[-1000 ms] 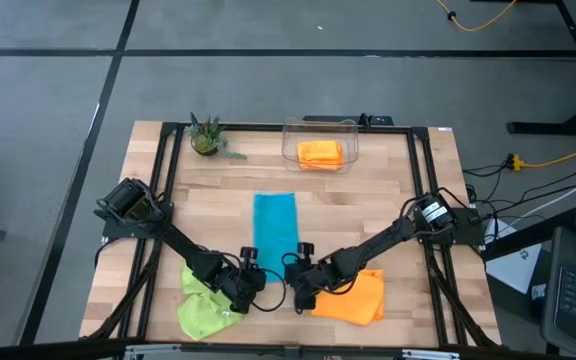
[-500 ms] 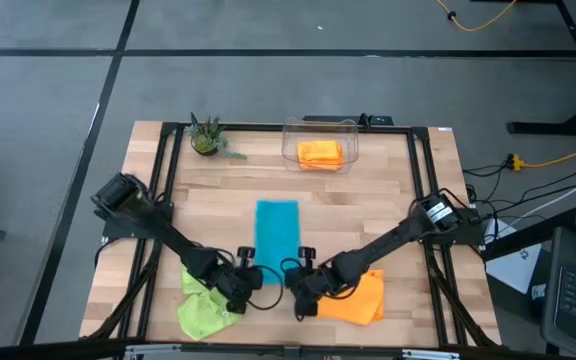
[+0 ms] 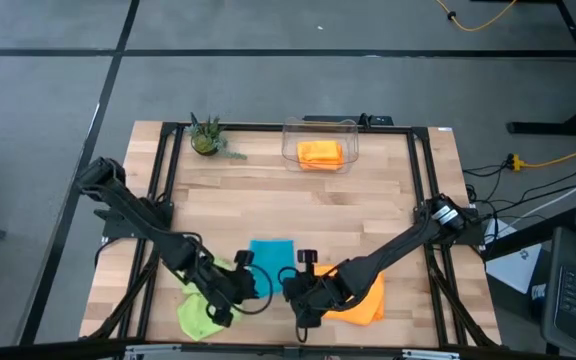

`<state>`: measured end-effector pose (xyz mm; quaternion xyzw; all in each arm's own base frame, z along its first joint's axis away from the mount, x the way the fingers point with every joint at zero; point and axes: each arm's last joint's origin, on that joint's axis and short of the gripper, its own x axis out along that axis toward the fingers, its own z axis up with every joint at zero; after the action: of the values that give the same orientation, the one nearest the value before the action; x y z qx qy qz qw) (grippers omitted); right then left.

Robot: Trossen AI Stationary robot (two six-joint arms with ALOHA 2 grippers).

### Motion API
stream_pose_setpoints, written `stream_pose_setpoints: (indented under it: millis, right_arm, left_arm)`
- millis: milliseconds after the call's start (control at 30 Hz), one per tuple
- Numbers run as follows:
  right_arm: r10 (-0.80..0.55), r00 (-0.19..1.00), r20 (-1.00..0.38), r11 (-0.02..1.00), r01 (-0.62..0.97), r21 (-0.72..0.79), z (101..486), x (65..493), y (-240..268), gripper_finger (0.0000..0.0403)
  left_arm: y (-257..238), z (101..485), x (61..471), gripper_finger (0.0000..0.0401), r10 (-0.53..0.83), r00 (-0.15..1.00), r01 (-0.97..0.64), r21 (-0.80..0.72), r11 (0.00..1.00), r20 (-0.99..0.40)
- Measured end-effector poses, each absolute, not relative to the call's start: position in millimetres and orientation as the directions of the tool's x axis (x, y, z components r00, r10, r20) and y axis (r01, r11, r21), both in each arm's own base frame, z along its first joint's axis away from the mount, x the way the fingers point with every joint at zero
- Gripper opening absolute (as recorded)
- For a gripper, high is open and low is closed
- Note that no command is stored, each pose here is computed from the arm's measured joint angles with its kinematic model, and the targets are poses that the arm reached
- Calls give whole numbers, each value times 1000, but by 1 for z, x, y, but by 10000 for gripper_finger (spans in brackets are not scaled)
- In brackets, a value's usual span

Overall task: Fold microfiber towels
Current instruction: Fold the blue towel on the table

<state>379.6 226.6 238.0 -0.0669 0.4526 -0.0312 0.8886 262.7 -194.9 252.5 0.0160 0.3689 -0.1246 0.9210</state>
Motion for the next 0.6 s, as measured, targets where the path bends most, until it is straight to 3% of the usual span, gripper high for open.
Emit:
stream_pose_setpoints:
  millis: [300,600]
  right_arm:
    - [-228,565,-793,970,61,-236,208,398,181,6]
    - [-192,580,-792,978,46,-204,167,407,145,6]
  left_arm:
    - [-166,217,267,0,57,522,124,142,982,-851]
    - [-153,186,284,0,149,426,138,227,964,-892]
